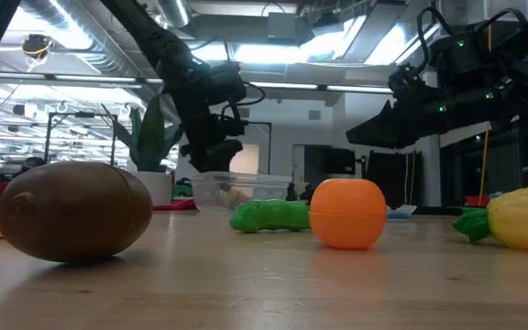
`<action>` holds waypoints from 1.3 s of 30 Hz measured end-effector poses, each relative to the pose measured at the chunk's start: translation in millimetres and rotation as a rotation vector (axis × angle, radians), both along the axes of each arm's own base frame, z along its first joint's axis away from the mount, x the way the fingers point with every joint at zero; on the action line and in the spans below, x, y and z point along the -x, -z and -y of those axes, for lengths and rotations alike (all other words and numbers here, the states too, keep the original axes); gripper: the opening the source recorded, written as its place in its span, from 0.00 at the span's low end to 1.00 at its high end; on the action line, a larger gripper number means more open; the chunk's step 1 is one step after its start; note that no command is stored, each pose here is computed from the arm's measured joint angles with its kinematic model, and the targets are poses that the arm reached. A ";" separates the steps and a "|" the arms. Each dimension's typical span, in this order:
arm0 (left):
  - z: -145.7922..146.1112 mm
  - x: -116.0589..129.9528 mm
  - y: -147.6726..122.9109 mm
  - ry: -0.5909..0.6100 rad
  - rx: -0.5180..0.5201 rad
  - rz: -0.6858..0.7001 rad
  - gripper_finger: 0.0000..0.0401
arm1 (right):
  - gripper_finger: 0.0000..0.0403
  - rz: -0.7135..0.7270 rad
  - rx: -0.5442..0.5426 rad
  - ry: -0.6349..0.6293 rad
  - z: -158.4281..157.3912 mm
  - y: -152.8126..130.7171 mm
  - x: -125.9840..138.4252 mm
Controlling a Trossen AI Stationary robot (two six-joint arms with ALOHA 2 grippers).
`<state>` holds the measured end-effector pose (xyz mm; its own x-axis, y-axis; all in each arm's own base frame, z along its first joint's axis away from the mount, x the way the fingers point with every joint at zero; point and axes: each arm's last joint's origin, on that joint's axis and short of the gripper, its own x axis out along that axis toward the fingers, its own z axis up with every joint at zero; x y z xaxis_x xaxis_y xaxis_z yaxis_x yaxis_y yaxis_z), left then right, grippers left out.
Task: Pick and placing Produce into tupperware
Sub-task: Put the potato into the transparent bin, then put the pumpkin into the transparent bin
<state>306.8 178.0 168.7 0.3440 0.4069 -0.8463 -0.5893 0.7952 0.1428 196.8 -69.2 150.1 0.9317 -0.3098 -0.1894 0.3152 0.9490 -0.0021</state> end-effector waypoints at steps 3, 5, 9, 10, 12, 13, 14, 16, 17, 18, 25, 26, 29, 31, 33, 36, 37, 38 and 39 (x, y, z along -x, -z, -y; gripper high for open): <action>-1.1 -2.1 -1.5 0.004 -0.016 0.023 0.51 | 0.49 0.000 0.000 0.000 0.0 0.0 0.0; -1.5 -2.9 -2.0 -0.003 -0.019 0.036 0.52 | 0.49 -0.001 0.000 0.000 0.0 0.0 0.0; -1.8 -3.4 -2.4 -0.002 -0.023 0.041 0.54 | 0.49 -0.001 0.001 0.000 0.0 0.1 0.0; -1.8 -3.4 -2.4 0.001 -0.026 0.039 0.54 | 0.49 -0.001 0.001 0.000 0.0 0.1 0.0; -1.9 -3.4 -2.4 0.002 -0.028 0.037 0.54 | 0.49 -0.001 0.001 0.000 0.0 0.1 0.0; -1.9 -3.4 -2.4 0.002 -0.028 0.037 0.53 | 0.49 -0.002 0.001 0.000 0.0 0.1 0.0; -1.9 -3.4 -2.4 0.002 -0.028 0.037 0.53 | 0.49 -0.002 0.001 0.000 0.0 0.1 0.0; -1.7 -3.3 -2.6 0.015 -0.033 0.031 0.53 | 0.49 -0.002 0.001 0.000 0.0 0.1 0.0; -1.2 -2.8 -3.9 0.020 -0.035 0.029 0.53 | 0.49 -0.002 0.001 0.000 0.0 0.1 0.0; -0.6 -1.9 -5.6 0.023 -0.036 0.027 0.53 | 0.49 -0.002 0.001 -0.001 0.0 0.1 0.0; 12.0 1.2 -40.0 0.066 -0.091 0.103 0.53 | 0.49 -0.008 0.021 -0.004 0.1 0.1 0.0; 15.5 2.2 -47.6 0.081 -0.107 0.120 0.53 | 0.49 -0.009 0.023 -0.004 0.0 0.1 0.0; 28.5 4.9 -69.8 0.125 -0.146 0.173 0.53 | 0.49 -0.009 0.023 -0.005 0.0 0.1 0.0; 39.4 6.1 -83.8 0.163 -0.174 0.212 0.53 | 0.49 -0.009 0.025 -0.005 0.1 0.0 0.0; 51.2 10.7 -93.2 0.193 -0.190 0.244 0.53 | 0.49 -0.005 0.029 -0.005 0.1 -0.4 0.0; 70.2 21.7 -96.1 0.234 -0.205 0.289 0.53 | 0.49 -0.003 0.030 -0.005 0.2 -0.6 -0.1; 77.0 25.8 -95.6 0.246 -0.210 0.312 0.53 | 0.49 -0.003 0.029 -0.005 0.2 -0.6 -0.1; 83.5 30.7 -94.4 0.258 -0.215 0.336 0.53 | 0.49 -0.003 0.029 -0.005 0.2 -0.6 -0.1; 90.2 36.3 -93.2 0.265 -0.216 0.364 0.53 | 0.49 -0.003 0.030 -0.005 0.2 -0.6 -0.1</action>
<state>270.5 87.9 261.9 0.7166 0.4180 -0.5583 -0.4130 0.8994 0.1433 196.9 -69.4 150.7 0.9327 -0.3108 -0.1830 0.3105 0.9501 -0.0311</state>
